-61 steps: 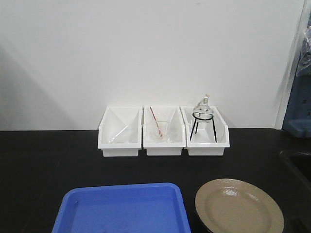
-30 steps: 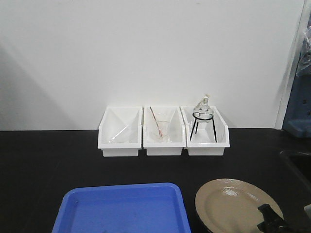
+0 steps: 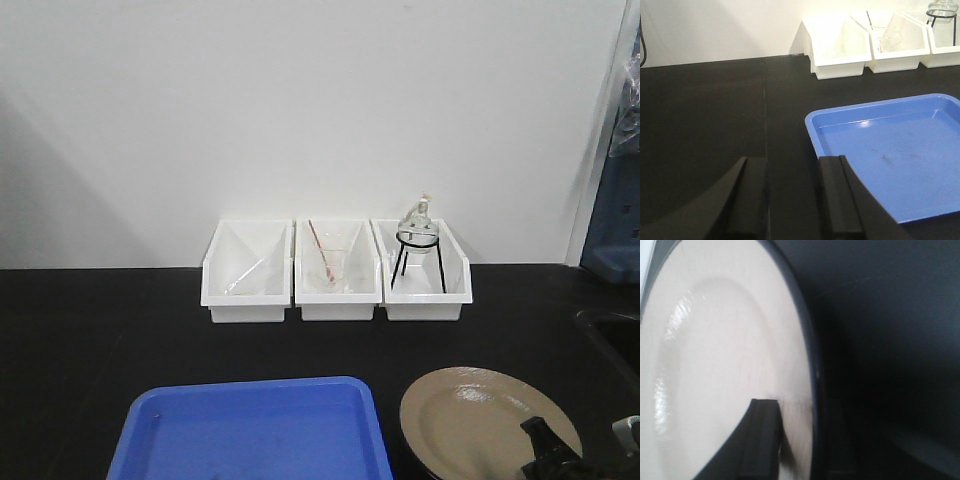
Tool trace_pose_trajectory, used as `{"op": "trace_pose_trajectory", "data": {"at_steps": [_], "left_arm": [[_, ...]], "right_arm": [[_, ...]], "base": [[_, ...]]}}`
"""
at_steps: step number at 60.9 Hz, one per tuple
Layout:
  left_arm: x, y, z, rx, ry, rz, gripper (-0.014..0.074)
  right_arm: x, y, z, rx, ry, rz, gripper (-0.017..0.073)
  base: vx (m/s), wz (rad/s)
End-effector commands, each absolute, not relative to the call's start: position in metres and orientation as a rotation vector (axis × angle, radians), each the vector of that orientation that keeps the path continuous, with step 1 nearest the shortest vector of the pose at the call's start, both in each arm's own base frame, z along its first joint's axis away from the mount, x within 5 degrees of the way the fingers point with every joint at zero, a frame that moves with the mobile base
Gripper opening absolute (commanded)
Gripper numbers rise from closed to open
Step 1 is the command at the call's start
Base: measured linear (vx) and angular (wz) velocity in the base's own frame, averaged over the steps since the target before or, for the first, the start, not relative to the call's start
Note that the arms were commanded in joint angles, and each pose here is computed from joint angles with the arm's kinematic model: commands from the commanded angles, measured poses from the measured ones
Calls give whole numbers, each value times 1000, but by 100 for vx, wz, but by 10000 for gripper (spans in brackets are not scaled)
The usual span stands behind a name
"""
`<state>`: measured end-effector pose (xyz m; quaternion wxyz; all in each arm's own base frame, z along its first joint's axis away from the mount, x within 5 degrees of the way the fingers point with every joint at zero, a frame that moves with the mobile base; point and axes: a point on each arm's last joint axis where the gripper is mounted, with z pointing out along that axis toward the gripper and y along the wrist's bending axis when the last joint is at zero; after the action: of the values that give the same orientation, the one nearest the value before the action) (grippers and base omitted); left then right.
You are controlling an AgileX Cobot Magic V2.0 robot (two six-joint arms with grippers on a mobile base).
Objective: Place disk in tray to left cabinet
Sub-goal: 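Reach the right gripper to the beige plate's rim and grasp it, then lift the plate with the right gripper and carry it over the blue tray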
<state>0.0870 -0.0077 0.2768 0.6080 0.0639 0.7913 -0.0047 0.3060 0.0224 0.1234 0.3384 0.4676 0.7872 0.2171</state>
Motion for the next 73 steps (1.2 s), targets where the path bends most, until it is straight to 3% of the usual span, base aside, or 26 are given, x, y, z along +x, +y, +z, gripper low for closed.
{"op": "trace_pose_trajectory", "data": {"at_steps": [1,17,60,73], "left_arm": [[90,-8,292,126,1729,-18,376],[90,-8,292,126,1729,-18,376],[90,-8,293,126,1727,-18,376],[90,-8,293,126,1727,-18,376]], "right_arm": [[316,22,150,1120,1931,634,141],[313,28,175,878,1960,644,1],[303,33,251,667,1615,832,-1],[319,75,264,530,1639,952,-1]], "base": [[0,0],[0,0],[0,0],[0,0]]}}
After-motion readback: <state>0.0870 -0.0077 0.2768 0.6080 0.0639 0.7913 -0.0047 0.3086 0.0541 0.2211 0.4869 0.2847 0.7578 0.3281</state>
